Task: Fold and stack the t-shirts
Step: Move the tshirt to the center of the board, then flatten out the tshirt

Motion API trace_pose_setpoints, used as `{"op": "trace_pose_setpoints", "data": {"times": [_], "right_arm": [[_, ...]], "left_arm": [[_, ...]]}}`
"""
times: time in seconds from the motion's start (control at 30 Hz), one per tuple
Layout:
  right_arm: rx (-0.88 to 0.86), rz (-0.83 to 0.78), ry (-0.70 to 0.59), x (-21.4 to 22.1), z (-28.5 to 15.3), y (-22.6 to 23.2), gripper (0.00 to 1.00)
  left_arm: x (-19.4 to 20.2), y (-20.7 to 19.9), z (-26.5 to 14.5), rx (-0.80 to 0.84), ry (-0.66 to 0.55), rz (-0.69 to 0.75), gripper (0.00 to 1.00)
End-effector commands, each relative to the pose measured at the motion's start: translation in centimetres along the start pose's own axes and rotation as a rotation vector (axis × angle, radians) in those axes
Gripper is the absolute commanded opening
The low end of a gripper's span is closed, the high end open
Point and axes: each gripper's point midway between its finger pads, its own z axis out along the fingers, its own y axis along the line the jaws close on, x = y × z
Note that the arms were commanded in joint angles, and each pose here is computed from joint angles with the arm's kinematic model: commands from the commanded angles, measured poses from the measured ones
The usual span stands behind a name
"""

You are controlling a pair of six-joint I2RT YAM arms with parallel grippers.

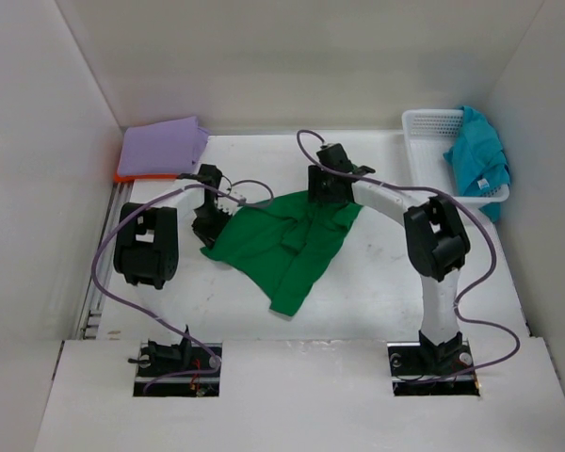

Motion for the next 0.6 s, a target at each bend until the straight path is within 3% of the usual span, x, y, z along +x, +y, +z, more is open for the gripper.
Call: {"op": "trace_pose_setpoints", "data": {"times": [0.0, 0.07, 0.13, 0.37, 0.47, 0.57], "right_arm": [[0.032, -0.005, -0.015, -0.9, 1.3, 0.2, 0.64], [0.055, -0.004, 0.027, 0.3, 2.7, 0.0, 0.63], [0.077, 0.000, 0.046, 0.8, 3.1, 0.1, 0.55], [0.051, 0.031, 0.133, 1.7, 2.6, 0.8, 0.01], [-0.011, 0.066, 0.083, -0.8, 0.1, 1.5, 0.00], [-0.081, 0.094, -0.087, -7.9, -5.5, 2.3, 0.00]], "left_arm": [[0.5, -0.9, 4.2, 0.082, 0.001, -0.040, 0.02], [-0.3, 0.2, 3.0, 0.070, -0.055, -0.086, 0.00], [-1.0, 1.2, 1.5, 0.066, -0.116, -0.136, 0.00], [-2.5, 2.6, -2.9, 0.067, -0.261, -0.195, 0.00], [-4.1, 4.2, -5.1, 0.020, -0.333, -0.206, 0.00], [-7.0, 7.7, -9.9, -0.090, -0.452, -0.209, 0.00]]}}
